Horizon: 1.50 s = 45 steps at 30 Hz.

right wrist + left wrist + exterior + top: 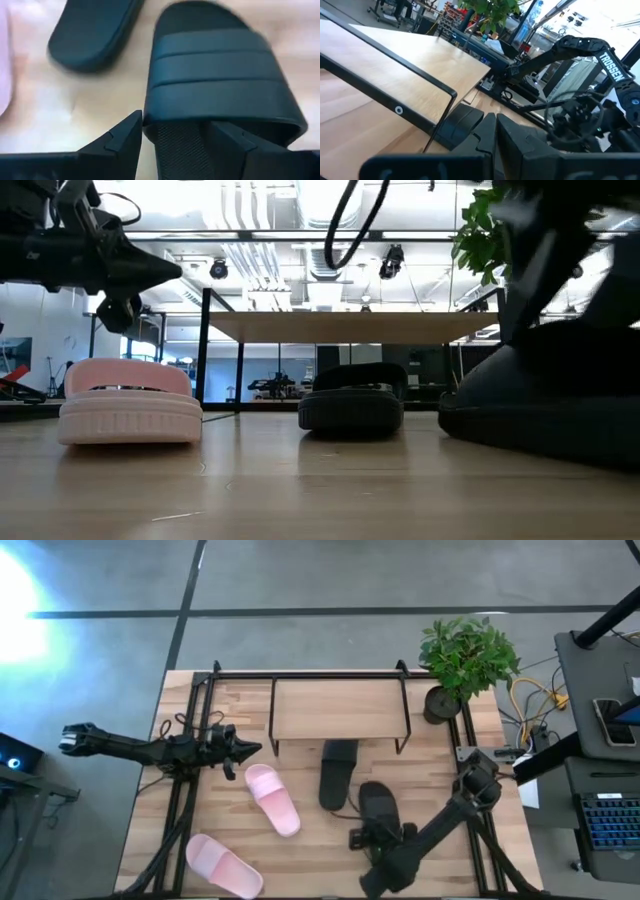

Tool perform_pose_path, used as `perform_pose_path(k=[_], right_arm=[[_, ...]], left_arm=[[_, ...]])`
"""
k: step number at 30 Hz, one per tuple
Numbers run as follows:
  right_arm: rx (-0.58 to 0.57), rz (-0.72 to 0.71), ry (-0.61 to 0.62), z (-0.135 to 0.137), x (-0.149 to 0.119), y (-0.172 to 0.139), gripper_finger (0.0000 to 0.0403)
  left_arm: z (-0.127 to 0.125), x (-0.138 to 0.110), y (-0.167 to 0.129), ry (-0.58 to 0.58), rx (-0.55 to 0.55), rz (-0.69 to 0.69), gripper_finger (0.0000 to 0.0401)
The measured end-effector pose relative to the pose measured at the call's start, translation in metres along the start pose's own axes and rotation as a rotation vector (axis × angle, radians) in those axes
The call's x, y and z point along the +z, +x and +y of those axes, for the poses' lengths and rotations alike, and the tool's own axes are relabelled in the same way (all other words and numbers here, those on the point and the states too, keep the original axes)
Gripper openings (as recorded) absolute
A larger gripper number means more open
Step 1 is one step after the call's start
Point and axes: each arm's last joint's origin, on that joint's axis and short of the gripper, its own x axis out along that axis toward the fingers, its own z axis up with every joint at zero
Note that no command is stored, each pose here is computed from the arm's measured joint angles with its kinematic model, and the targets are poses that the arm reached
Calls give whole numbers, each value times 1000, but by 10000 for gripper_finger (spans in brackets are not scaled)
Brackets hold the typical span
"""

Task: Pick and place slides into the shelf
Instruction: Put the black slide under the shelf

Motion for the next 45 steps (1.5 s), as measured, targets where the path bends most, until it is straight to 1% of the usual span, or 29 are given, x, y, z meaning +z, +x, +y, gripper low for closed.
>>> perform_pose_path(k=[4, 6, 8, 10, 12, 15, 17, 20, 21, 23, 25, 27, 30, 32, 35, 38, 42, 45], right_arm=[[-21, -103, -29, 4, 15, 17, 167], [-37, -113, -25, 8, 21, 24, 161], [-21, -89, -15, 12, 26, 23, 157], [45, -45, -47, 17, 29, 13, 155], [140, 7, -98, 22, 29, -2, 154], [242, 59, -168, 23, 30, -20, 155], [276, 103, -192, 20, 34, -33, 157], [308, 154, -205, 6, 39, -57, 157], [301, 166, -192, -1, 40, -64, 155], [242, 206, -161, -17, 38, -74, 146], [153, 245, -119, -33, 34, -80, 129], [77, 268, -65, -46, 29, -83, 103], [-35, 385, -80, -52, 23, -83, 53], [-81, 437, -84, -53, 19, -78, 23], [-103, 498, -69, -52, 11, -67, 12], [-45, 545, -36, -51, -2, -52, 9], [-21, 562, -24, -58, -17, -26, 9], [-60, 515, -39, -67, -17, -9, 9]], left_arm=[[-1, 0, 2, 7, 9, 17, 0], [-1, -1, 3, 11, 15, 27, 0], [-1, -2, 4, 14, 20, 37, 0], [-1, -2, 5, 16, 21, 42, 0], [-2, -1, 6, 17, 21, 46, 0], [-3, 0, 7, 18, 23, 49, 0], [-4, 2, 8, 18, 23, 48, 0], [-6, 4, 9, 15, 17, 43, 0], [-7, 6, 9, 12, 13, 37, 0], [-9, 9, 9, -7, -2, 26, 0], [-11, 11, 9, -83, -17, 29, 0], [-11, 11, 9, -159, -29, 37, 0], [-12, 9, 10, -237, -53, 73, 0], [-12, 8, 11, -286, -67, 101, 0], [-13, 5, 12, -375, -82, 141, 0], [-13, 4, 13, -427, -93, 172, 0], [-13, 3, 13, -425, -92, 180, 0], [-13, 3, 13, -386, -96, 176, 0]])
